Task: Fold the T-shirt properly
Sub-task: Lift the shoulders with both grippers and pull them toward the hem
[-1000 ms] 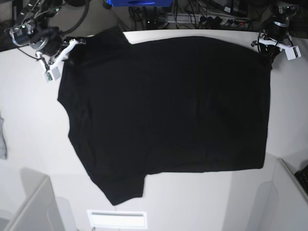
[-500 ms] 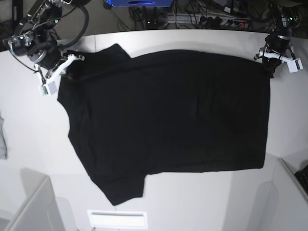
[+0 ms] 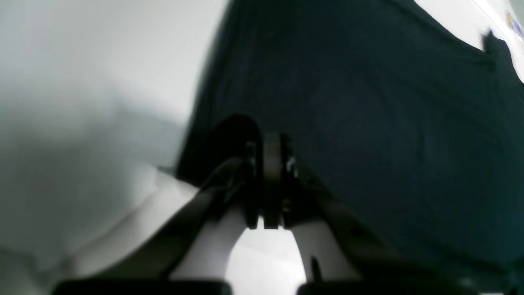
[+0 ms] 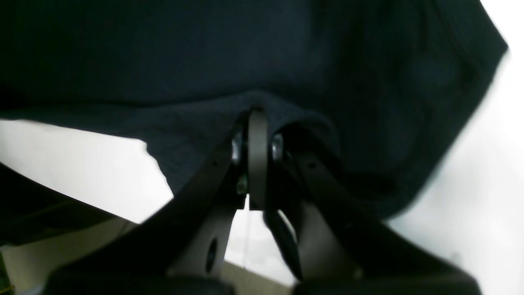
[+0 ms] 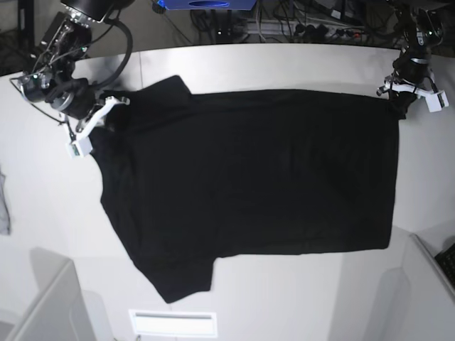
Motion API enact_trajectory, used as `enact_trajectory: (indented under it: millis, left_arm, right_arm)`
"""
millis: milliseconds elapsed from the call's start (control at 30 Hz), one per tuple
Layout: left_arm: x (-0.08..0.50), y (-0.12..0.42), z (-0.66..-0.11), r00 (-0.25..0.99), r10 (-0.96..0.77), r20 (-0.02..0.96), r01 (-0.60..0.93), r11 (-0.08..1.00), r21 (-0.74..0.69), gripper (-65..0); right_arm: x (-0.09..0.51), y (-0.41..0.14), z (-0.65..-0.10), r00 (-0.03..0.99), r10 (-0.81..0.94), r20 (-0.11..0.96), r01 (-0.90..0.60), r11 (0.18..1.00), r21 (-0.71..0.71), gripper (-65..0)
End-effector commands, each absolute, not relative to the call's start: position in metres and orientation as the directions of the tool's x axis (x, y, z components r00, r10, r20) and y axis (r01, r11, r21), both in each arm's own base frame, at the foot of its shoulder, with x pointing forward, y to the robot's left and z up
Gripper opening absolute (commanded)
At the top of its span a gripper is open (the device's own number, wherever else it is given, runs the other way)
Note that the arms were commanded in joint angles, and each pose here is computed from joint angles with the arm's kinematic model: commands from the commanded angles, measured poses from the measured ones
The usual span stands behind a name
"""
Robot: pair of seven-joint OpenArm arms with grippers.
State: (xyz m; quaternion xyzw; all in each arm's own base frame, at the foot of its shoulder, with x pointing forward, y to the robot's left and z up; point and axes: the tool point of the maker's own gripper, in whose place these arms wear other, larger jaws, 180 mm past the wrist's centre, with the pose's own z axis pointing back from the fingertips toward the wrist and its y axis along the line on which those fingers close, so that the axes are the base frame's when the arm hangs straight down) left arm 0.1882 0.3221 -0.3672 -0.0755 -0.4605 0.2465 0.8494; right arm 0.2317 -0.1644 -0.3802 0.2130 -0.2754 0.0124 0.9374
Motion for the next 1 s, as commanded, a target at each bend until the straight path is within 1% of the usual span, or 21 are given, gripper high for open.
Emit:
enact_trajectory:
  millis: [0, 100, 267, 500, 733, 967]
  left_arm:
    - [0.198, 0.326, -0.352, 0.413, 0.476, 0.777, -0.325, 0.874, -0.362, -65.0]
    - [0.202, 0.326, -0.351, 0.406, 0.479, 0.779, -0.323, 0.872, -0.368, -65.0]
    - [0.211, 0.325, -0.346, 0.391, 0.474, 0.789, -0.309, 0.875, -0.373, -65.0]
    - [0.218, 0.330, -0.347, 0.406, 0.423, 0.810, -0.311, 0.897, -0.313, -65.0]
    - [0.227, 0.333, -0.347, 0.388, 0.438, 0.811, -0.317, 0.890, -0.329, -65.0]
    - [0.229, 0.334, -0.352, 0.388, 0.452, 0.803, -0.324, 0.883, -0.340, -65.0]
  right_arm:
    - [0.243, -0.168, -0.371, 0.826, -0.112, 0.552, -0.139, 0.909, 0.392, -65.0]
    - [0.251, -0.163, -0.372, 0.830, -0.140, 0.539, -0.122, 0.899, 0.422, -65.0]
    - [0.267, -0.164, -0.366, 0.815, -0.155, 0.558, -0.125, 0.893, 0.432, -65.0]
    - [0.280, -0.160, -0.368, 0.817, -0.172, 0.550, -0.124, 0.880, 0.459, -65.0]
    - [0.295, -0.157, -0.371, 0.822, -0.196, 0.535, -0.118, 0.860, 0.497, -65.0]
    - [0.312, -0.167, -0.371, 0.824, -0.201, 0.530, -0.114, 0.857, 0.503, -65.0]
